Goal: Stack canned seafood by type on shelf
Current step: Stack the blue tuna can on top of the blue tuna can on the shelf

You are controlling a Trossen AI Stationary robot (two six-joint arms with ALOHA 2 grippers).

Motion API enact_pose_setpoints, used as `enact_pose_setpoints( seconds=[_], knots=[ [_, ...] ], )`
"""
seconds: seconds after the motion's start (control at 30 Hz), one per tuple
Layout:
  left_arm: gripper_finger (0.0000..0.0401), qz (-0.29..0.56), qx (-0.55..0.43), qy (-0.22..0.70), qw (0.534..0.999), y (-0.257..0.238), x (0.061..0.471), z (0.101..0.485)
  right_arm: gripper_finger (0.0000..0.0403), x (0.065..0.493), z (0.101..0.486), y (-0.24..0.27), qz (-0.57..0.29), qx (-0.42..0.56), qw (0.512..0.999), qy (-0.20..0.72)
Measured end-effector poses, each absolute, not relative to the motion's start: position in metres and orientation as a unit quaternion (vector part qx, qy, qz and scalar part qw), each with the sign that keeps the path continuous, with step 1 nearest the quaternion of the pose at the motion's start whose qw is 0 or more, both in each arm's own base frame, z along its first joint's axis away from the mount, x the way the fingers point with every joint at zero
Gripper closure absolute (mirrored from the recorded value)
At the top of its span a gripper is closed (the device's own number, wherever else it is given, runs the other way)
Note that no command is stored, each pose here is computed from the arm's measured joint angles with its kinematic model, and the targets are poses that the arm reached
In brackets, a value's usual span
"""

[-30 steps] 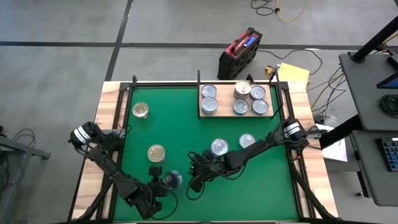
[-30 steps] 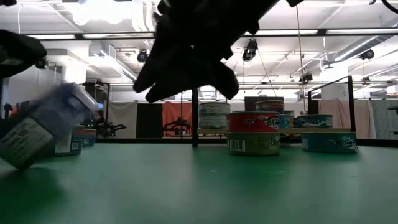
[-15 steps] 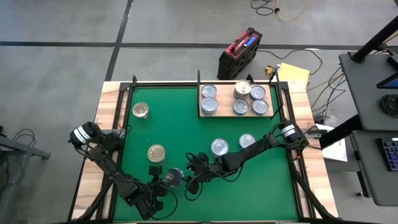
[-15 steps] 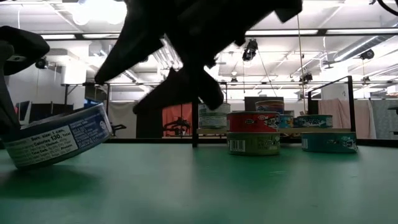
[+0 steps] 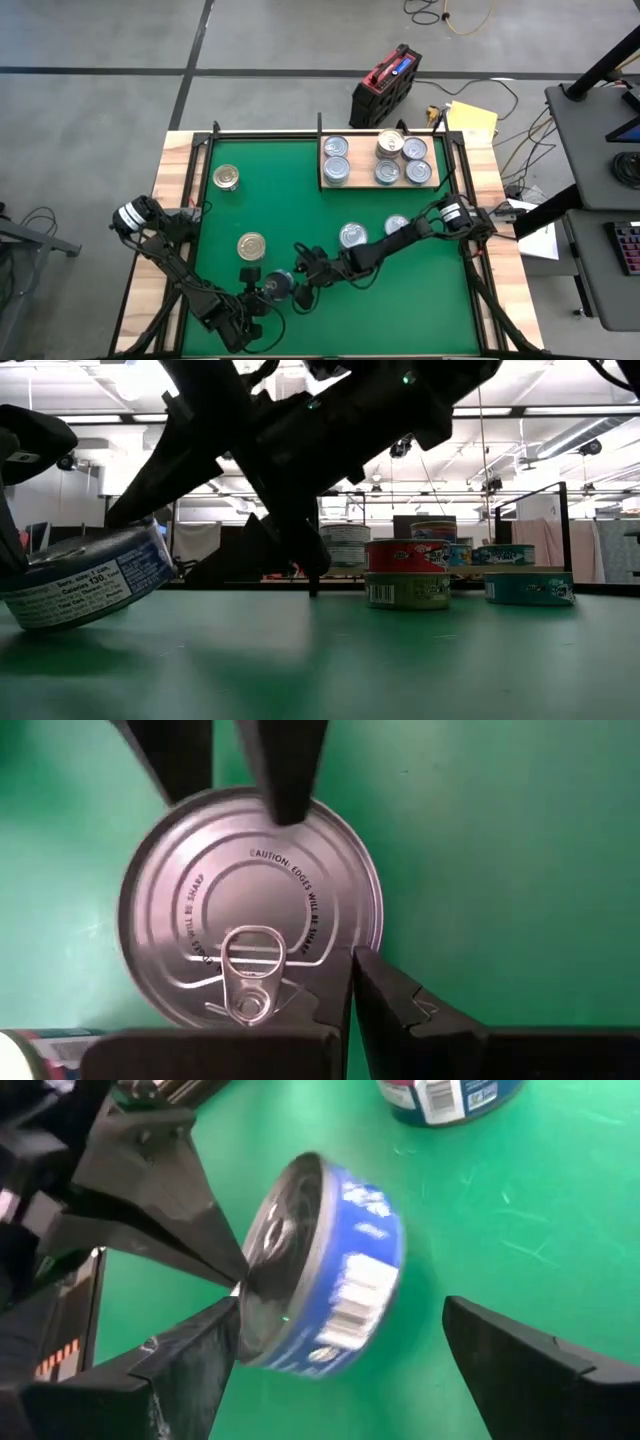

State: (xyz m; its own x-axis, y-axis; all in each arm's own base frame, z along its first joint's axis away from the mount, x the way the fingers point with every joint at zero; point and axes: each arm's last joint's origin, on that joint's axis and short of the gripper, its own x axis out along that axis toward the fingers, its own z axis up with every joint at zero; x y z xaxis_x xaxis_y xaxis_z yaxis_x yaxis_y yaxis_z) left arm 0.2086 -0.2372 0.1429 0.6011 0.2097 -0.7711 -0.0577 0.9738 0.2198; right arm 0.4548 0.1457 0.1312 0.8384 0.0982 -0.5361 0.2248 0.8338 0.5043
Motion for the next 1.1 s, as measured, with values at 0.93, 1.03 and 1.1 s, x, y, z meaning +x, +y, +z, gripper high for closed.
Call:
enact_pose_setpoints(
  seconds=[0.93,1.03,1.1],
  knots=[
    [0.0400,0.072,0.086,0.437,0.892,-0.237,0.208,0.141,0.0089,0.464,0.126,0.147,-0.018,0.292,0.919,0.263],
    [0.0400,0.074,0.088,0.436,0.892,-0.237,0.208,0.141,0.0101,0.465,0.128,0.147,-0.016,0.294,0.920,0.258],
    [0.0400,0.072,0.092,0.436,0.892,-0.237,0.208,0.141,0.0118,0.465,0.128,0.147,-0.017,0.294,0.920,0.260]
  ],
)
